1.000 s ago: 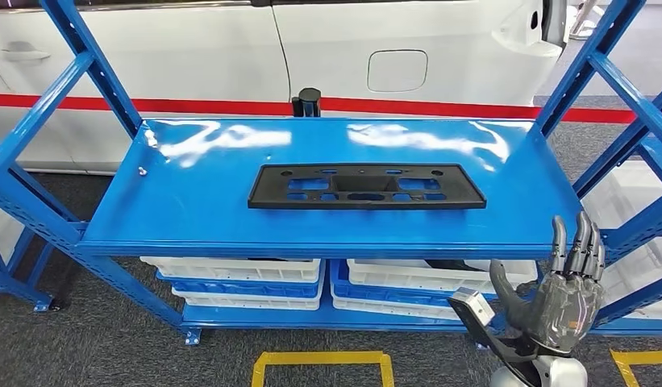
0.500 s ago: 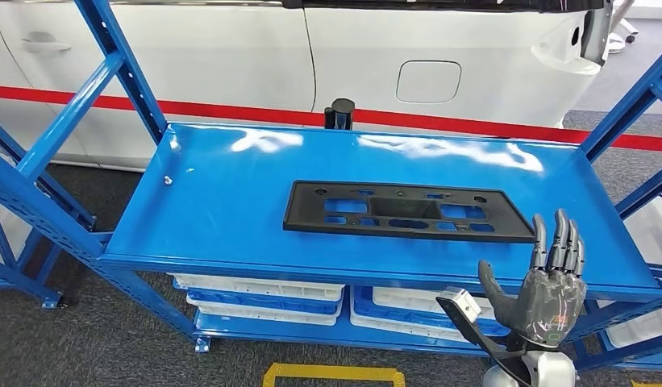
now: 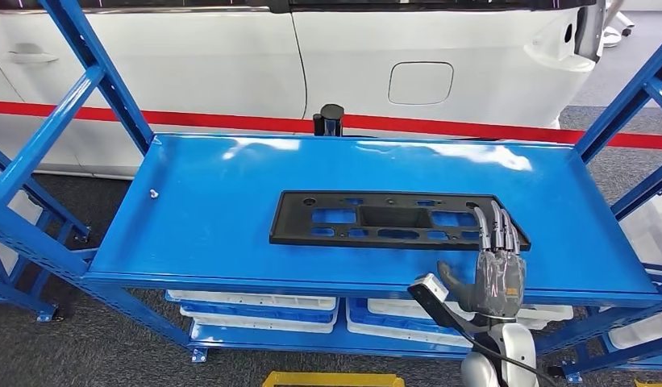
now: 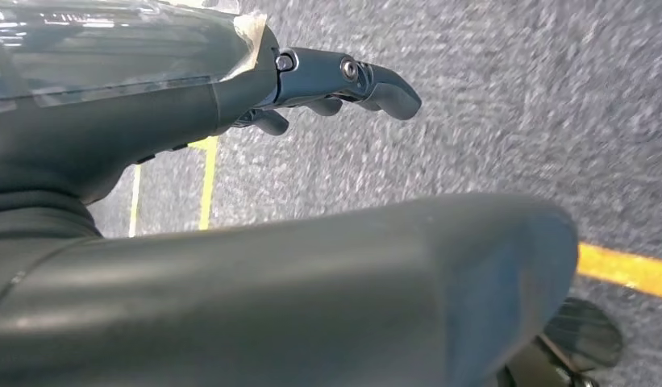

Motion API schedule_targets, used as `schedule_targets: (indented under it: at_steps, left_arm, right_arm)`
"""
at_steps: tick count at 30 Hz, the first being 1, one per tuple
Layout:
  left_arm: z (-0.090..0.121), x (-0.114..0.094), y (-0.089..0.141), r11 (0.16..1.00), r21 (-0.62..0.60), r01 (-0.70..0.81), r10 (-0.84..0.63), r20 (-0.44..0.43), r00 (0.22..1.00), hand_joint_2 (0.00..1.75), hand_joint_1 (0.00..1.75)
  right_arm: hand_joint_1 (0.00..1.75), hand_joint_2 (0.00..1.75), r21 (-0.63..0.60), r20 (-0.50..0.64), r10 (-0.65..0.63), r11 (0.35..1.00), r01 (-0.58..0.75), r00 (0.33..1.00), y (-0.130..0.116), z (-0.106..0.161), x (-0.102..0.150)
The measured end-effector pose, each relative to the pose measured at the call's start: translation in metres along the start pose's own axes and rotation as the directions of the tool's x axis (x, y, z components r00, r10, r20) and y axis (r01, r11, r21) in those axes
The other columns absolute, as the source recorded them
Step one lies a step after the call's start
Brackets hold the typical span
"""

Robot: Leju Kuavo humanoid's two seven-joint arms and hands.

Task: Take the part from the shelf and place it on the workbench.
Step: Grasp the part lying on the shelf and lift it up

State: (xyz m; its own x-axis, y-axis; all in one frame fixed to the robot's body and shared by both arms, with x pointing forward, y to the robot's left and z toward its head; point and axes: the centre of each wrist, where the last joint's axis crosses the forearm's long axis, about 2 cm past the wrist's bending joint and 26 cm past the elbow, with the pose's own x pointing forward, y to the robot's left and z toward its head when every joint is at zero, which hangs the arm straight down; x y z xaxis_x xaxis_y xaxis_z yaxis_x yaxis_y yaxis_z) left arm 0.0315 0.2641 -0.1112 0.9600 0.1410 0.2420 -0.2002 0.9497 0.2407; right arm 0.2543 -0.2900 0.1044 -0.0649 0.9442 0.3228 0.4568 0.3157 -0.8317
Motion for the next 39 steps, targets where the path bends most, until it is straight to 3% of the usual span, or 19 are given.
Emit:
schedule_targets:
  at_steps: [13, 27, 28, 32, 39]
  left_arm:
    - [-0.001, 0.0, 0.003, 1.0, 0.006, 0.018, -0.018, -0.008, 1.0, 0.0, 0.0]
    - [-0.001, 0.001, 0.004, 0.999, 0.015, 0.035, -0.034, -0.021, 0.999, 0.0, 0.0]
    - [-0.001, 0.001, 0.004, 0.999, 0.016, 0.035, -0.034, -0.021, 0.999, 0.0, 0.0]
    - [-0.001, 0.001, 0.004, 0.999, 0.016, 0.038, -0.038, -0.02, 0.999, 0.0, 0.0]
    - [-0.001, 0.001, 0.004, 0.999, 0.02, 0.042, -0.042, -0.016, 0.999, 0.0, 0.0]
  right_arm:
    - [0.0, 1.75, 0.098, -0.03, 0.01, 0.995, -0.007, 0.999, 0.019, -0.024, -0.024]
    - [0.0, 1.75, 0.072, -0.039, 0.168, 0.984, -0.165, 0.985, 0.032, -0.053, -0.033]
    - [0.05, 1.75, 0.072, -0.039, 0.17, 0.983, -0.167, 0.985, 0.032, -0.054, -0.033]
    - [1.43, 1.75, 0.077, -0.047, 0.188, 0.98, -0.185, 0.981, 0.034, -0.058, -0.036]
    - [1.63, 1.75, 0.096, -0.065, 0.203, 0.976, -0.196, 0.977, 0.039, -0.065, -0.046]
